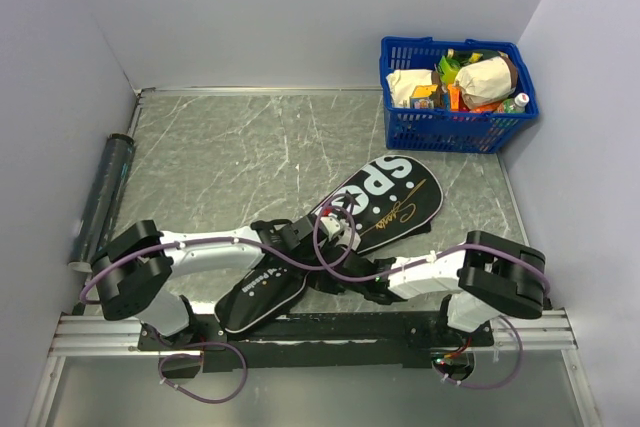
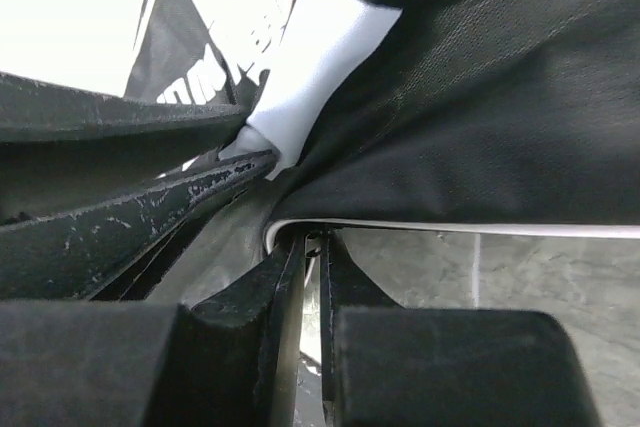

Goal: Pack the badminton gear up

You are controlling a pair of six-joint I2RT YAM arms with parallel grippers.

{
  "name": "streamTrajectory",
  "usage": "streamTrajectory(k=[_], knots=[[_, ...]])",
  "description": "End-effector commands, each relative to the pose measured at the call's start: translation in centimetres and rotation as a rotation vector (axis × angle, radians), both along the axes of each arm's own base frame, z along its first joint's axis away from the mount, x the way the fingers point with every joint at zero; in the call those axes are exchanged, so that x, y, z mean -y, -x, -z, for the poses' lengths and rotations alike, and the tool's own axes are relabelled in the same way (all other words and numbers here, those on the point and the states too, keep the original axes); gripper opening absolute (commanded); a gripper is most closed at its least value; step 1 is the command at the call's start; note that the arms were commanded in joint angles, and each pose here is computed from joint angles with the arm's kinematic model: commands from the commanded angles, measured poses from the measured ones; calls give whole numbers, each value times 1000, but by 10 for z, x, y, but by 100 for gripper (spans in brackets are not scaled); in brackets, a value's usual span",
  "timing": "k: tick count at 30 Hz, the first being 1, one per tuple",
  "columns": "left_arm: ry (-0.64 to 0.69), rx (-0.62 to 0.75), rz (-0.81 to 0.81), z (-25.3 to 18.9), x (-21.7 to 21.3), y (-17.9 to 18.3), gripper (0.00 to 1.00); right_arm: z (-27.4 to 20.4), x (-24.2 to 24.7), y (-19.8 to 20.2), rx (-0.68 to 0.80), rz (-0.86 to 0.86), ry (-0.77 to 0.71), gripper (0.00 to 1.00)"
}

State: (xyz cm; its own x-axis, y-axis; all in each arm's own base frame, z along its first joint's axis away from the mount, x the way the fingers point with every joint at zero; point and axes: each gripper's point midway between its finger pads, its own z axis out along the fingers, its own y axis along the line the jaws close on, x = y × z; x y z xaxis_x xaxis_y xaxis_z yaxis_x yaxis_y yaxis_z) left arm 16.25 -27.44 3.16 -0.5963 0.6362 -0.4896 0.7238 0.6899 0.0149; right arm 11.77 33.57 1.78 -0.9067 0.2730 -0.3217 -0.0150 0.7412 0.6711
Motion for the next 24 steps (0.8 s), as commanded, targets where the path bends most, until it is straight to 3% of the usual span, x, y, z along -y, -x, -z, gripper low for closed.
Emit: streamTrajectory(k=[1,10,19,24], knots=[[167,-16,37,-9,43,3,22,-66,-64,103,-131,-425,-308,0],[247,195,-148,-109,17,-33,37,-63,-14,30,0,-81,-136,0],[208,231,-264,-126,-25,-30,41,-75,51,-62,141,308,-13,0],[186,211,-288,-121,-38,-29,43,-74,68,-101,173,402,66,0]])
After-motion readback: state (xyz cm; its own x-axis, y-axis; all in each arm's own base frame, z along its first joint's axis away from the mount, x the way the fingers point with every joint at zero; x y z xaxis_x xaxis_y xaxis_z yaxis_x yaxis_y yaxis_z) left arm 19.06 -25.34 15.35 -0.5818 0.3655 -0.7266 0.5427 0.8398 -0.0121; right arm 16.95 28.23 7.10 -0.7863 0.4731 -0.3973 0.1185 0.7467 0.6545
